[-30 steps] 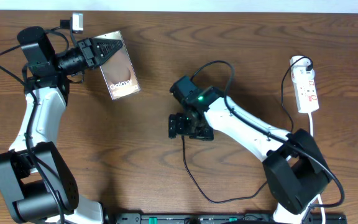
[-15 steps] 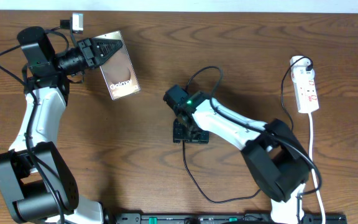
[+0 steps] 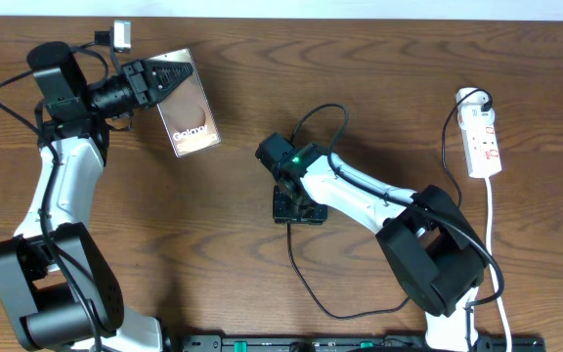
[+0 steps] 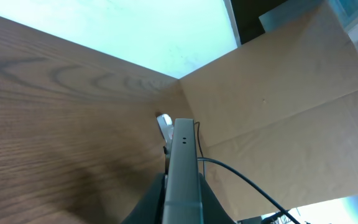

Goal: Plug charger to phone and switch on socket
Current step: 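Lower the right gripper onto the black cable's plug and grasp it, then lift the cable plug with the right gripper toward the phone's bottom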

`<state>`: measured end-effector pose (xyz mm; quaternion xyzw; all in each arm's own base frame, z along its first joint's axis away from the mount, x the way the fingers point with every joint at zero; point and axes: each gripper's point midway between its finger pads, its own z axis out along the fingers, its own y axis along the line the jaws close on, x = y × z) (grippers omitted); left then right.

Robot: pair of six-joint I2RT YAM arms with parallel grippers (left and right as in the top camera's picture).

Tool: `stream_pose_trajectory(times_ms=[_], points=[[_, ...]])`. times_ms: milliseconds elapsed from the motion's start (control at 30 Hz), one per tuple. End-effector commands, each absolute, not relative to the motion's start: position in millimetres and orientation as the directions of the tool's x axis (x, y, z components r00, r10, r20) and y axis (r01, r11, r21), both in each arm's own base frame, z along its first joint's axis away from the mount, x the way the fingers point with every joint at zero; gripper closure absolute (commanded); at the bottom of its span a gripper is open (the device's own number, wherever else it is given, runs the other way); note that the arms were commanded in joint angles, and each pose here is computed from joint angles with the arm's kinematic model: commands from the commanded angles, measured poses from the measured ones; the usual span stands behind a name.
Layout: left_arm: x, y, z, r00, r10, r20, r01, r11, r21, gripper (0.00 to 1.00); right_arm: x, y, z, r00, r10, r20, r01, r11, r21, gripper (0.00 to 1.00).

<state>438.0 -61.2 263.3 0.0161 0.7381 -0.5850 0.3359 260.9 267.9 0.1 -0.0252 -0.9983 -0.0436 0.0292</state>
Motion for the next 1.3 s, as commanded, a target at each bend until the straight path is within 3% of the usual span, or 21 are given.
stream_pose_trajectory(times_ms=[0, 367, 1133, 1267], points=[[432.5, -63.2, 282.9, -0.75, -0.346, -0.564, 0.476, 0.311, -0.823, 0.93, 257.5, 269.3, -7.6, -0.997, 0.041, 0.068, 0.045, 0.997, 0.068, 0.59], [432.5, -63.2, 282.8, -0.75, -0.346, -0.564, 0.475, 0.311, -0.823, 0.93, 257.5, 269.4, -7.7, -0.997, 0.037, 0.062, 0.041, 0.997, 0.062, 0.84], [432.5, -63.2, 282.8, -0.75, -0.346, -0.564, 0.475, 0.311, -0.823, 0.93, 269.9, 269.6, -7.8, -0.997, 0.081, 0.017, 0.082, 0.994, 0.067, 0.85], [432.5, -63.2, 282.9, -0.75, -0.346, -0.564, 0.476, 0.311, -0.823, 0.93, 269.9, 269.6, -7.9, -0.996, 0.084, 0.017, 0.085, 0.994, 0.067, 0.89]])
